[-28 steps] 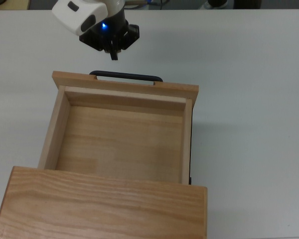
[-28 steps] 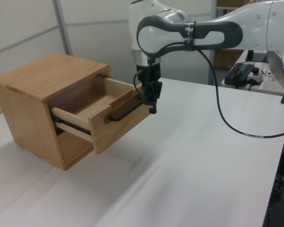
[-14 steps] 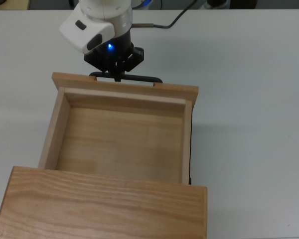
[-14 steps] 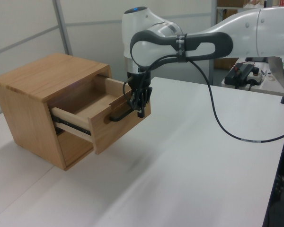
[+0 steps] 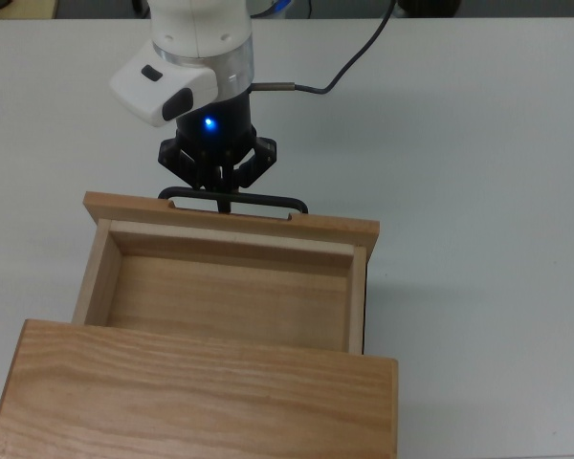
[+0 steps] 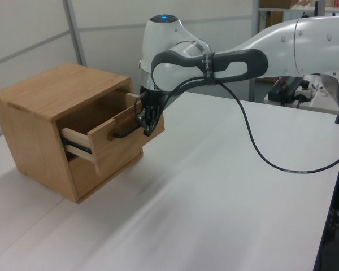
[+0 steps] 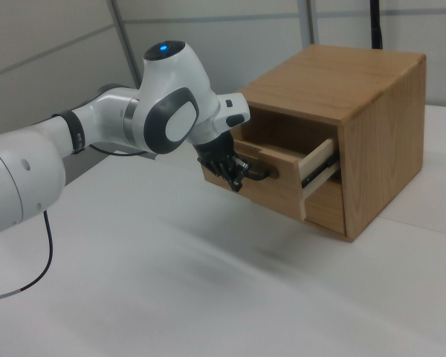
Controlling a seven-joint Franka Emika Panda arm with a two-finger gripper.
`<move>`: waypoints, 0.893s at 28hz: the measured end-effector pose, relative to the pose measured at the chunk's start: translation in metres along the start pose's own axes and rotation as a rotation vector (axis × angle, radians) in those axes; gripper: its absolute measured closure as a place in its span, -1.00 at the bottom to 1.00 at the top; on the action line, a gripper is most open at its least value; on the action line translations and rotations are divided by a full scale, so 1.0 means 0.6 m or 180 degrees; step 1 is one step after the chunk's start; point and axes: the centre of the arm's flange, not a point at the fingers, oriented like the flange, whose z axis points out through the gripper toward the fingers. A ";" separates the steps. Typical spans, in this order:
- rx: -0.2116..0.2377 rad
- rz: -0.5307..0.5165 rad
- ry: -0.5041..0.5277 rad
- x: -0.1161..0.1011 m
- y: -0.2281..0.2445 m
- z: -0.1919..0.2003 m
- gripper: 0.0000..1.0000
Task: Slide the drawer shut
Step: 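Push the drawer front with the gripper into the wooden cabinet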
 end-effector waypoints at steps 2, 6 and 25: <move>0.0005 -0.0011 0.0057 0.004 -0.005 0.000 0.98; -0.0043 -0.0048 0.0197 0.015 -0.010 0.005 0.98; -0.0227 -0.0216 0.1095 0.068 -0.013 0.064 0.98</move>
